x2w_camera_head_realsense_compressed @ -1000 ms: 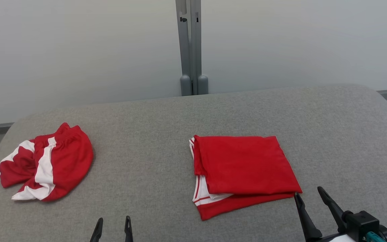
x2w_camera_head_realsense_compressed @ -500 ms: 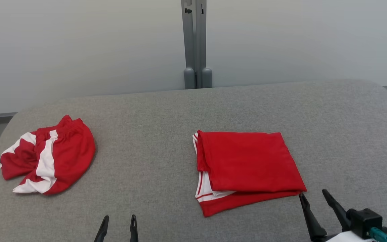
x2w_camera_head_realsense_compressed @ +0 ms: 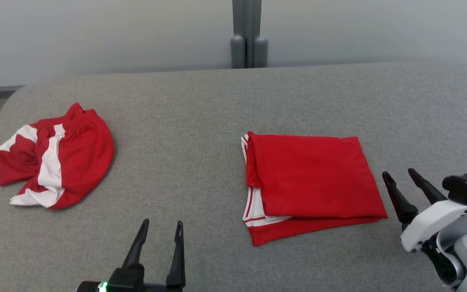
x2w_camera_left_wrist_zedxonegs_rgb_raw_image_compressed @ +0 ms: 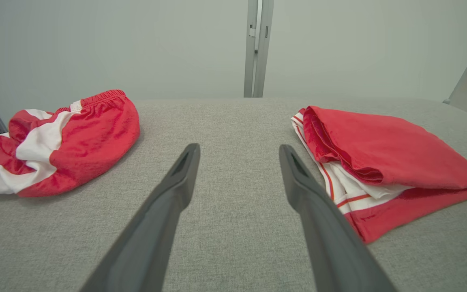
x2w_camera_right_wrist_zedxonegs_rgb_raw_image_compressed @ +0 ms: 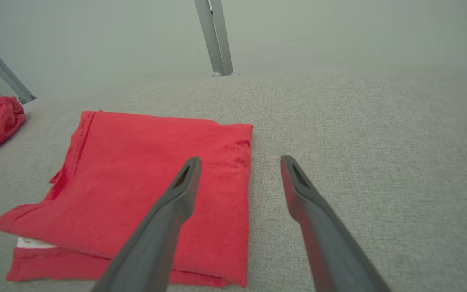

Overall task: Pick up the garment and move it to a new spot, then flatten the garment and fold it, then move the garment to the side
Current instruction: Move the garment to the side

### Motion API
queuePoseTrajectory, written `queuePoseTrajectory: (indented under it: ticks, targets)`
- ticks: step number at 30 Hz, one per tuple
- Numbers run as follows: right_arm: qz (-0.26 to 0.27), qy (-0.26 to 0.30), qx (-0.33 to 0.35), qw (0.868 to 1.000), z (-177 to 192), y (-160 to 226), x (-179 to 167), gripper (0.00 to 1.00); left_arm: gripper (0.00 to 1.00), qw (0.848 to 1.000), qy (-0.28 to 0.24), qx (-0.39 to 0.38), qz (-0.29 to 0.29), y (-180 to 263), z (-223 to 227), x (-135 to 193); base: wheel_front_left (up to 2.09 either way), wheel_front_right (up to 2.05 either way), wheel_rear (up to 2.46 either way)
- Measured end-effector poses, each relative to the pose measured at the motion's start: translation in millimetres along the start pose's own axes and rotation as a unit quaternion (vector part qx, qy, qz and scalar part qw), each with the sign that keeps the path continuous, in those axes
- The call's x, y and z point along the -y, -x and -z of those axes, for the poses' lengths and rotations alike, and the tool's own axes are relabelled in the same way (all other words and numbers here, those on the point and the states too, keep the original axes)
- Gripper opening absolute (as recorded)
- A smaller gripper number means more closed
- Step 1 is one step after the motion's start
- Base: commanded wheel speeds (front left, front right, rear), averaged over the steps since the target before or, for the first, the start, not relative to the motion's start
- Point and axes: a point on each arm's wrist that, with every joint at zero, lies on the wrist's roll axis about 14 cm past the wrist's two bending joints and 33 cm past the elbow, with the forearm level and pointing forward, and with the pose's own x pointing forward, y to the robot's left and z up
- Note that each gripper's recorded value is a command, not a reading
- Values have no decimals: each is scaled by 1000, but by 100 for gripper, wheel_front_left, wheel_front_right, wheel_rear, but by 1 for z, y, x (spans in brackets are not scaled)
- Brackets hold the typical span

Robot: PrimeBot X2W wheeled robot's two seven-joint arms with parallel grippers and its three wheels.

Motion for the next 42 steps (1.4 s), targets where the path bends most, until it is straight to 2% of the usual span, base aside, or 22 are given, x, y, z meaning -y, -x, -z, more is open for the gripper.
queuePoseTrajectory:
  ticks: [6,13,14,15,16,17,20,24,34,42]
  targets:
    - [5,5,-74,997,19,-29,23,100,100,1000,6,-15,-5,-13,9,-4,0,0,0]
    - [-12,-3,-143,990,56,-53,17,100,100,999,9,-31,-14,-24,19,-11,0,0,0]
    - [-17,-2,-156,988,63,-55,14,92,100,999,9,-33,-15,-26,20,-11,0,0,0]
    - [-21,-1,-167,986,69,-56,12,35,100,999,9,-34,-16,-28,21,-12,0,0,0]
    - [-25,1,-176,984,75,-57,10,11,100,999,6,-33,-16,-30,21,-12,0,0,0]
    - [-27,1,-178,984,76,-59,10,0,100,999,3,-32,-16,-31,20,-13,0,0,0]
    - [-36,3,-178,983,77,-67,8,0,100,999,-3,-30,-12,-36,20,-12,0,0,0]
    - [-28,29,-163,986,68,-74,25,0,100,1000,-11,-15,3,-48,12,-5,0,0,0]
    - [60,126,-112,984,22,-94,127,0,100,996,-30,40,80,-98,-6,24,0,0,0]
    - [170,184,-112,962,-8,-75,229,0,100,990,-31,35,131,-121,16,38,0,0,0]
